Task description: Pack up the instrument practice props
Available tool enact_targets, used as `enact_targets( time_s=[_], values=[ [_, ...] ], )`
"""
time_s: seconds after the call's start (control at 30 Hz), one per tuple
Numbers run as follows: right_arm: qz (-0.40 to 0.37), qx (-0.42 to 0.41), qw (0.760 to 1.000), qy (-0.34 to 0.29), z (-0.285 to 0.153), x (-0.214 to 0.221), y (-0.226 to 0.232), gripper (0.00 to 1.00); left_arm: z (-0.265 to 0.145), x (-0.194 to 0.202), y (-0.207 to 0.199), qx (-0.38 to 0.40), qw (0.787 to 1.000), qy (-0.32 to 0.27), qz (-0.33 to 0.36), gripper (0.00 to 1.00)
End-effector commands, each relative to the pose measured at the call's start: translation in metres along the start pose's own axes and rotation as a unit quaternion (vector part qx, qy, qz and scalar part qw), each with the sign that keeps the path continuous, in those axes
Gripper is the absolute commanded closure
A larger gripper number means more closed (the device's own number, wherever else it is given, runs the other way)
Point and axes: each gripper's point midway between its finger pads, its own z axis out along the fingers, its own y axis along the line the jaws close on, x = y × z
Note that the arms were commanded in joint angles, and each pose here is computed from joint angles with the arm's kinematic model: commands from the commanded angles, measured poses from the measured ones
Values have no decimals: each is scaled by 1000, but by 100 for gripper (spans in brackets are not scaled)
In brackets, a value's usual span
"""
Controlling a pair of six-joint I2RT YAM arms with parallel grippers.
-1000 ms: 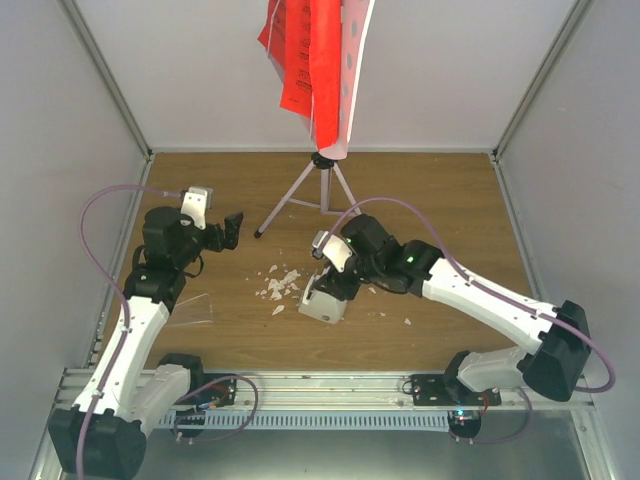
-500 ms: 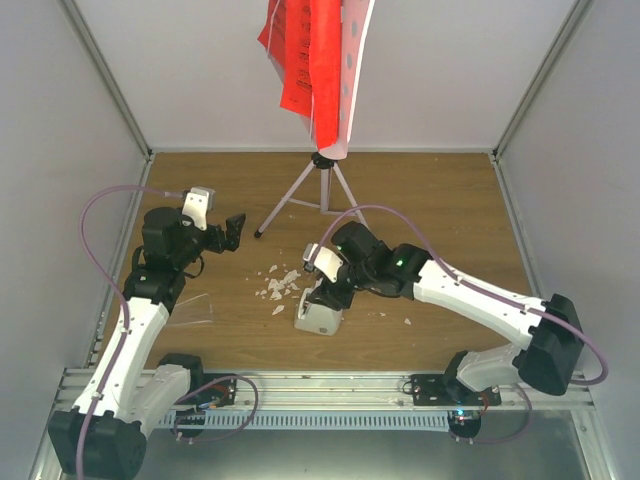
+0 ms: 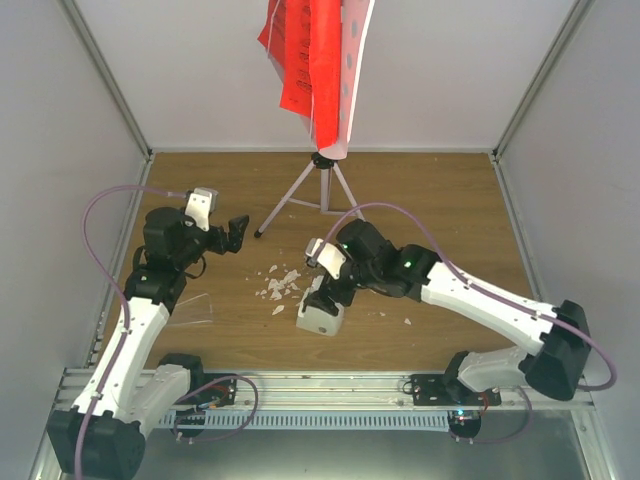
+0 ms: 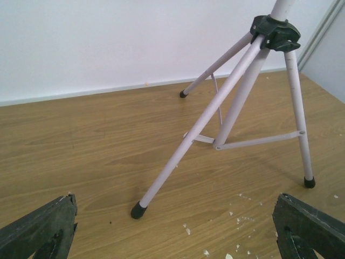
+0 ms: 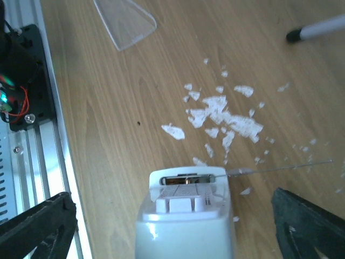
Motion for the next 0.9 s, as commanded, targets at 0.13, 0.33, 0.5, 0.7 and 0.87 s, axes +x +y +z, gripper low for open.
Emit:
enact_targets(
  time_s=[0.13, 0.33, 0.5, 0.7, 0.87],
  values=[
    [62, 73, 987, -127, -68, -41, -12, 0, 7, 0, -22, 60, 996, 10, -64, 1],
    [266, 110, 945, -158, -84, 23, -44, 0, -17, 35, -84, 206, 954, 20, -216, 4],
    [420, 102, 887, -161, -68, 94, -54, 10, -26, 96, -119, 256, 926, 85, -265, 19],
    [484, 53, 860, -153, -35, 124, -45, 28, -26, 149, -157, 308, 897, 160, -274, 27],
    [493, 48, 860, -122, -15, 134, -46, 35, -16, 176, -145, 261, 900, 179, -300, 31]
  ],
)
